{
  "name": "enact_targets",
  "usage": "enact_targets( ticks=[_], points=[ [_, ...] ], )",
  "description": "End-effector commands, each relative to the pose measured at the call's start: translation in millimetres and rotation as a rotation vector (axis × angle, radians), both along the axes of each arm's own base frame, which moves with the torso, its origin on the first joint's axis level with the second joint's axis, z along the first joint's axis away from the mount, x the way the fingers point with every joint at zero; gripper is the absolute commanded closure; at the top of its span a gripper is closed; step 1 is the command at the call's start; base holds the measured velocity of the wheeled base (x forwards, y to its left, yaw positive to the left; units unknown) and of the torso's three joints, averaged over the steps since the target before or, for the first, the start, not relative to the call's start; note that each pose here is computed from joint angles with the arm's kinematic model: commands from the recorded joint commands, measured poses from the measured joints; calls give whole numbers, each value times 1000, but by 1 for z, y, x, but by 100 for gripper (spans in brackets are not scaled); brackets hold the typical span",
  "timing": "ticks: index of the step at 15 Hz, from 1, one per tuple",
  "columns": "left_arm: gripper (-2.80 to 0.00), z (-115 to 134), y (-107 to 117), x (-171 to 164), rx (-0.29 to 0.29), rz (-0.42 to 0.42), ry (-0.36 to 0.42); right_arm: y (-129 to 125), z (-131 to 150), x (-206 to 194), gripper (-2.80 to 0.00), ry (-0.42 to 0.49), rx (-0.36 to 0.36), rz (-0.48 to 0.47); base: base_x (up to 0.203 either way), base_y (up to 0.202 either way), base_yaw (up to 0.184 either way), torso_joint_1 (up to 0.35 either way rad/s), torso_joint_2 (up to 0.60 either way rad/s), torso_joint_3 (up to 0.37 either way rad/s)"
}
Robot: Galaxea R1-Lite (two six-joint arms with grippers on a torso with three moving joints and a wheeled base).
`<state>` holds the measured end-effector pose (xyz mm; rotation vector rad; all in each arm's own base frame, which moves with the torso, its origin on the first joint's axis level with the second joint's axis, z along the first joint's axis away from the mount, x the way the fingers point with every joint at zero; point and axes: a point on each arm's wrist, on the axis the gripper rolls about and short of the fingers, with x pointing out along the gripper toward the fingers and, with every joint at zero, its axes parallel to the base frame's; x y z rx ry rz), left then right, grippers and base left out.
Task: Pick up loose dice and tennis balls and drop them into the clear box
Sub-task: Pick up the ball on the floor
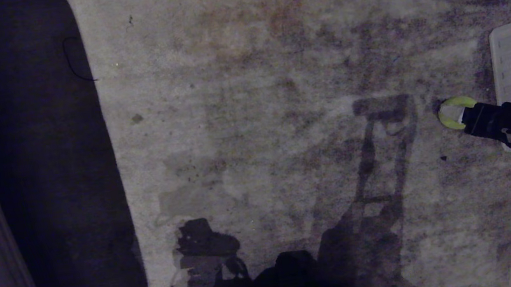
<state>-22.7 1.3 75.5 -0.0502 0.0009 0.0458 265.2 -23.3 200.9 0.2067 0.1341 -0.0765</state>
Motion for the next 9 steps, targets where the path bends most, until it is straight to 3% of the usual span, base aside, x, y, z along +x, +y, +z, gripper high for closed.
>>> enact_targets(
  ticks=[1,9],
  points=[
    [0,0,0,0,0,0,1,-1,-6,14,-280,10,47,-6,0,0,0,0,0,0],
    [0,0,0,0,0,1,1,-10,-7,32,-280,-32,63,-33,0,0,0,0,0,0]
  ],
)
